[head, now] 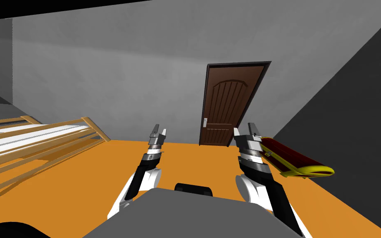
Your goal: Pull the door open
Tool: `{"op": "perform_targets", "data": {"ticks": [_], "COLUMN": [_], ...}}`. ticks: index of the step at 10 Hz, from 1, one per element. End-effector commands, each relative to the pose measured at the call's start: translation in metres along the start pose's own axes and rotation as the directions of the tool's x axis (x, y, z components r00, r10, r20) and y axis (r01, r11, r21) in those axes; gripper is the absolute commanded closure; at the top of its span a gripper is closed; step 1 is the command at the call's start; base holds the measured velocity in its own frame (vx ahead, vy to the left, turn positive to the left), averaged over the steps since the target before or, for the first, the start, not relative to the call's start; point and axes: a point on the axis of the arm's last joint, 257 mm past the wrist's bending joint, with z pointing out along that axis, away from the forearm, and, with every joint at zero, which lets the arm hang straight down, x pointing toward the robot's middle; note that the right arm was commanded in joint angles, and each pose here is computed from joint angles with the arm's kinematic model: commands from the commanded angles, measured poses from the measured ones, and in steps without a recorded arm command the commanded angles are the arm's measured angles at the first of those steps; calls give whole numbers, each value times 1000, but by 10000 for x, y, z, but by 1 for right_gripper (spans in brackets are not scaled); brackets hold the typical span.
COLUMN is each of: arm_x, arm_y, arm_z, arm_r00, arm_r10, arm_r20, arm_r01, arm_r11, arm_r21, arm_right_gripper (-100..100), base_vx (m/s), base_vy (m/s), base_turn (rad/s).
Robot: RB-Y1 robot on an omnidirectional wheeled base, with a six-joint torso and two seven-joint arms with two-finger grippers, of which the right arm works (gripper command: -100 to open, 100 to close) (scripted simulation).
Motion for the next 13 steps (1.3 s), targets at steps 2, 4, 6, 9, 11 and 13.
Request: {"op": "perform_targets", "data": {"ticks": [2, 4, 6, 9, 11, 13], "arm_x": [38, 75, 123, 181, 224, 266], "arm_y": [-140, -278, -456, -669, -832, -997], "arm_z": [-10, -22, -42, -71, -98, -129], "arm_r00": [997, 990, 973, 944, 915, 881], "arm_r10": [72, 142, 230, 331, 404, 473], "arm_r20": [-7, -10, -10, -2, 10, 26], "arm_r01": [-72, -142, -229, -328, -401, -470], "arm_r11": [997, 989, 970, 937, 905, 865], "arm_r21": [23, 46, 77, 116, 145, 173], "arm_right_gripper": [-100, -100, -100, -100, -100, -100], "base_vx": [94, 123, 106, 113, 92, 103], "base_vy": [1, -11, -14, -10, 1, 0], "base_turn": [8, 10, 9, 11, 8, 12]}}
